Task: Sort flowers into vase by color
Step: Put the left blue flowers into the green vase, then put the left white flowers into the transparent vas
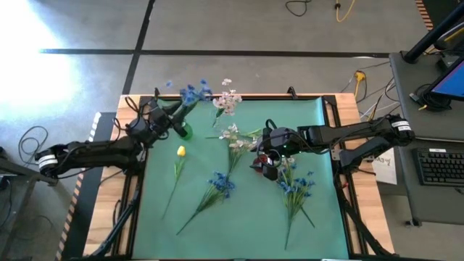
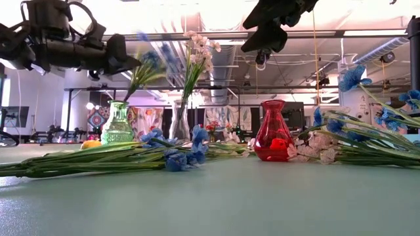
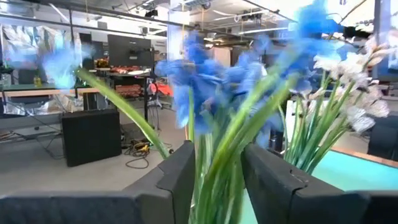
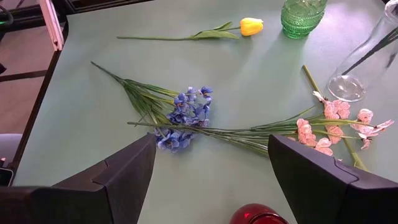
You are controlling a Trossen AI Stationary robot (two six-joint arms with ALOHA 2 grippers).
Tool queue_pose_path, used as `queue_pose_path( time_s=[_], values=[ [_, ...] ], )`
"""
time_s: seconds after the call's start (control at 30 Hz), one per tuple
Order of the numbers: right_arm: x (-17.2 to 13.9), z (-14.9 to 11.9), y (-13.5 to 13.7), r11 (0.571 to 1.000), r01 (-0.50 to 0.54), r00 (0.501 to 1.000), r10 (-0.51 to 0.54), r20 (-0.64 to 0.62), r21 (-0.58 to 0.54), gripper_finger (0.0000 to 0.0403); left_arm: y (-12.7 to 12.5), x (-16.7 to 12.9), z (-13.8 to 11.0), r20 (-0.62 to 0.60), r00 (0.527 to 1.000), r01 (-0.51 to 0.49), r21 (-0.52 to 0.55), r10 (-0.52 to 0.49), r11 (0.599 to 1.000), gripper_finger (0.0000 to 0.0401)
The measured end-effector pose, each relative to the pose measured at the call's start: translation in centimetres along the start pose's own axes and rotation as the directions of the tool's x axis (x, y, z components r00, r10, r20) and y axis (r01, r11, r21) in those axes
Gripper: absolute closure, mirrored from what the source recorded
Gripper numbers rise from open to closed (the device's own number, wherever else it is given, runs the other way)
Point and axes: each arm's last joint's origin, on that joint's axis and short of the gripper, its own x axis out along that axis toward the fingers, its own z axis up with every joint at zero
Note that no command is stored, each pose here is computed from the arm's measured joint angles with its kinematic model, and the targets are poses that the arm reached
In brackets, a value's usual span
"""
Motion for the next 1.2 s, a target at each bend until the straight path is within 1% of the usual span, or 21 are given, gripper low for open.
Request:
queue_pose_path(
  time_s=[0.2,0.33,0.47,0.6,0.73,0.8,0.87,0.97,1.07,1.2],
  values=[
    [0.0,0.0,0.0,1.0,0.0,1.0,0.0,-0.001,0.0,0.0101,-0.1,-0.6,0.6,0.018,1.0,0.02,-0.019,-0.02,1.0,0.0263],
    [0.0,0.0,0.0,1.0,0.0,1.0,0.0,-0.002,0.0,0.0101,-0.2,-1.1,0.7,-0.004,0.999,0.038,-0.024,-0.039,0.999,0.026],
    [0.0,0.0,0.0,1.0,0.0,1.0,0.0,-0.002,0.0,0.0101,-0.2,-1.7,0.7,-0.053,0.997,0.049,-0.057,-0.052,0.997,0.0259],
    [0.0,0.0,0.0,1.0,0.0,1.0,0.0,-0.002,0.0,0.0101,-0.2,-2.2,1.2,-0.095,0.993,0.059,-0.084,-0.067,0.995,0.0259],
    [0.0,0.0,0.0,1.0,0.0,1.0,0.0,-0.002,0.005,0.0101,-0.3,-2.5,2.1,-0.204,0.976,0.056,-0.106,-0.077,0.993,0.0259],
    [0.0,0.0,0.0,1.0,0.0,1.0,0.0,-0.002,0.007,0.0101,-0.3,-2.8,3.0,-0.283,0.956,0.049,-0.114,-0.08,0.992,0.0259],
    [0.0,0.0,0.0,1.0,0.0,1.0,0.0,-0.002,0.007,0.0101,-0.2,-3.2,3.9,-0.381,0.921,0.032,-0.122,-0.077,0.992,0.0259],
    [0.0,0.0,0.0,1.0,0.0,1.0,0.0,-0.002,0.007,0.0101,0.1,-3.9,5.5,-0.53,0.846,-0.018,-0.13,-0.054,0.991,0.0259],
    [0.0,0.0,0.0,1.0,0.0,1.0,0.0,-0.002,0.006,0.0101,0.3,-4.4,6.8,-0.624,0.78,-0.074,-0.163,-0.045,0.984,0.0259],
    [0.0,0.0,0.0,1.0,0.0,1.0,0.0,-0.002,0.007,0.0101,-0.1,-4.5,7.7,-0.689,0.712,-0.069,-0.259,-0.134,0.963,0.0259]
  ],
)
